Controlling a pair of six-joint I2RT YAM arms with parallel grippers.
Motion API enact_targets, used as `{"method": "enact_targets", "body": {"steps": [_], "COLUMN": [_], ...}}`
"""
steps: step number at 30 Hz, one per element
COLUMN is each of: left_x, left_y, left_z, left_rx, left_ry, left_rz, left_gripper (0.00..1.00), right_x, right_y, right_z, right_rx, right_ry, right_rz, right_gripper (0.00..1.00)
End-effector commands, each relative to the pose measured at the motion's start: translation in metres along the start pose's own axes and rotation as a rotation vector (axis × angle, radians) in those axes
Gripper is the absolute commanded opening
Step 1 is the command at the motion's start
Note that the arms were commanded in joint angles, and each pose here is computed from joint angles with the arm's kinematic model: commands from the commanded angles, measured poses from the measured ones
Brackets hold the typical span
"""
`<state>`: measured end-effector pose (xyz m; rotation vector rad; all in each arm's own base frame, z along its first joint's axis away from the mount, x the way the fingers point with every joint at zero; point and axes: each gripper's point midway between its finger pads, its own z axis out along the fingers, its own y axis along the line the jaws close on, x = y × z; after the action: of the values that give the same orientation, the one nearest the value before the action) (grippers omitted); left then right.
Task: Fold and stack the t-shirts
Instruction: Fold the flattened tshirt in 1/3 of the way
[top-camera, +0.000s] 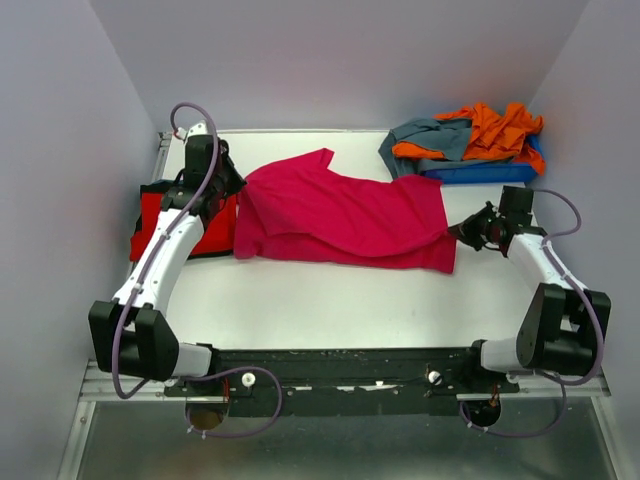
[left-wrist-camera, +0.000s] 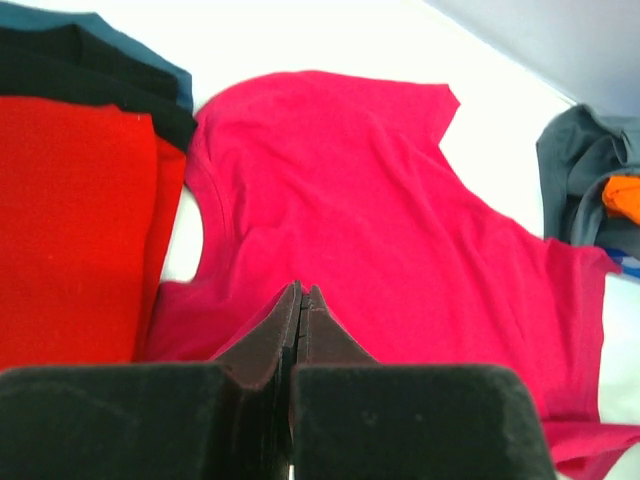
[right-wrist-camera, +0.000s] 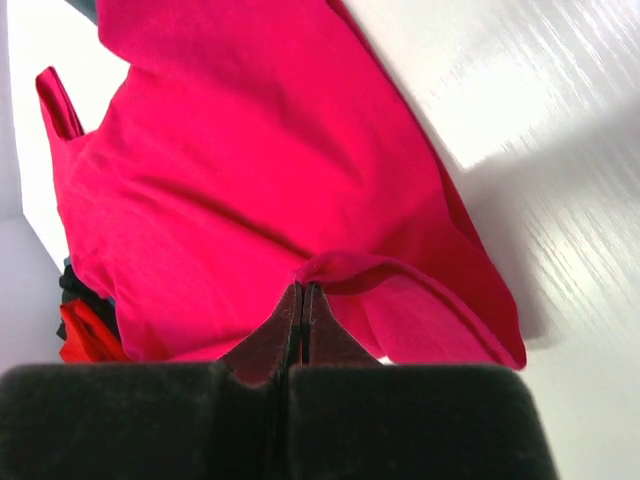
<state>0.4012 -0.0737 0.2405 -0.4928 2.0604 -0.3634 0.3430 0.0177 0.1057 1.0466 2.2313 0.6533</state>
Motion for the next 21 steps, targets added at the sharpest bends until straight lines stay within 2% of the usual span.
{"method": "enact_targets", "body": {"steps": [1, 11, 16, 21], "left_x": [-0.024, -0.025, -0.023, -0.028], "left_y": [-0.003, -0.002, -0.007, 0.003], "left_z": [0.019, 0.072, 0.082, 0.084], "left_rx": [-0.038, -0.094, -0.069, -0.128], "left_ry": [-0.064, 0.009, 0.016, 0.001], "left_rz": [0.019, 0.049, 0.038, 0.031], "left_gripper": [0.0, 0.0, 0.0, 0.0], "right_x": [-0.018, -0.039, -0.045, -0.046], "right_y": [0.018, 0.026, 0.027, 0.026], "right_z": [0.014, 0.04, 0.05, 0.056], "right_rx": [-0.048, -0.023, -0.013, -0.005], "right_ry": [-0.002, 0.007, 0.017, 0.027], "right_rz": [-0.01, 0.009, 0.024, 0.041], "right_gripper": [0.01, 0.01, 0.01, 0.01]}}
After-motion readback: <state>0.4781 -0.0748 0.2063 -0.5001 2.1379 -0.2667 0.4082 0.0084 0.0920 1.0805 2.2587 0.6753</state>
